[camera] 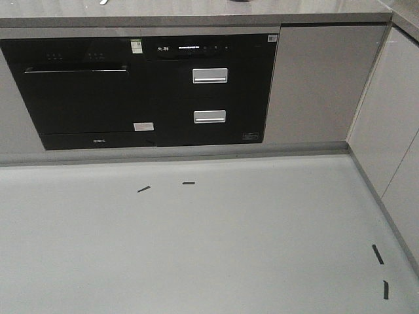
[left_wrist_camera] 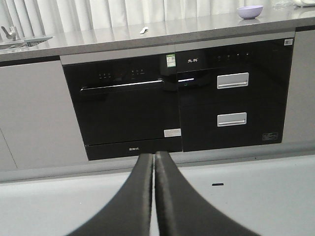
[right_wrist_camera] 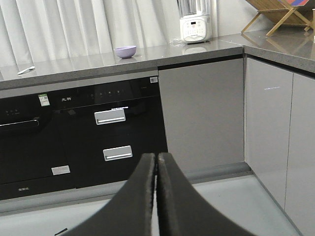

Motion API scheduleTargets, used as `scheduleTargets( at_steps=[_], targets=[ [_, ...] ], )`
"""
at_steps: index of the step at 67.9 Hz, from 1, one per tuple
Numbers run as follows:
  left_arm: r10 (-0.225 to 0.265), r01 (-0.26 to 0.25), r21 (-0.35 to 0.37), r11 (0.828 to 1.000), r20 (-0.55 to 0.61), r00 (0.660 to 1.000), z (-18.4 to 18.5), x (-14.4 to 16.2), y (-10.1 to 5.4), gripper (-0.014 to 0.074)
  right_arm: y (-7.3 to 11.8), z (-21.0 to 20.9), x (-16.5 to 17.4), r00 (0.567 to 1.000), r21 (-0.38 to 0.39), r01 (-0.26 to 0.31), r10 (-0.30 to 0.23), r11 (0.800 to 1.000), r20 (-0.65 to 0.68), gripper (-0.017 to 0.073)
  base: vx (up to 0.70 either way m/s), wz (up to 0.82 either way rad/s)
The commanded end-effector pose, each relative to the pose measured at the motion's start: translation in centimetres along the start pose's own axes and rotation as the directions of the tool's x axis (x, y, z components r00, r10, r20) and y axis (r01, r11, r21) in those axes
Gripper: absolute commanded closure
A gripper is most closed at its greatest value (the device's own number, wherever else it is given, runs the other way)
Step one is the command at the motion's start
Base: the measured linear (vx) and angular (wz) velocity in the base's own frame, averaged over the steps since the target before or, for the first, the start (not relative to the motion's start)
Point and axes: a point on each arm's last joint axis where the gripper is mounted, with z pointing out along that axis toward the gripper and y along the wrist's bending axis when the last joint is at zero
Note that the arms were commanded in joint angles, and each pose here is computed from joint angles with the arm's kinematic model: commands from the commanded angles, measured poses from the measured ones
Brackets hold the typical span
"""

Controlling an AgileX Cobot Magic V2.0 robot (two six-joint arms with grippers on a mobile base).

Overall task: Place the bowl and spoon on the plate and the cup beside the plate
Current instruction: 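Drive the base forward toward the grey countertop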

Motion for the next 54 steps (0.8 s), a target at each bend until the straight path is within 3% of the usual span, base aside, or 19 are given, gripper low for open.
scheduleTargets(
  at_steps=[1, 54],
  targets=[
    [-0.012, 0.013, -0.008, 1.0, 0.1, 0.995, -0.2, -1.02, 0.08, 0.06, 0.18, -0.07, -0.59, 0.997, -0.018, 0.017, -0.016, 1.0, 0.078, 0.0562, 0.11, -0.01],
    [-0.012, 0.013, -0.008, 1.0, 0.1, 0.995, -0.2, -1.02, 0.08, 0.06, 0.18, -0.07, -0.59, 0.997, -0.018, 0.017, -0.016, 1.0, 0.078, 0.0562, 0.13, 0.03]
  ],
)
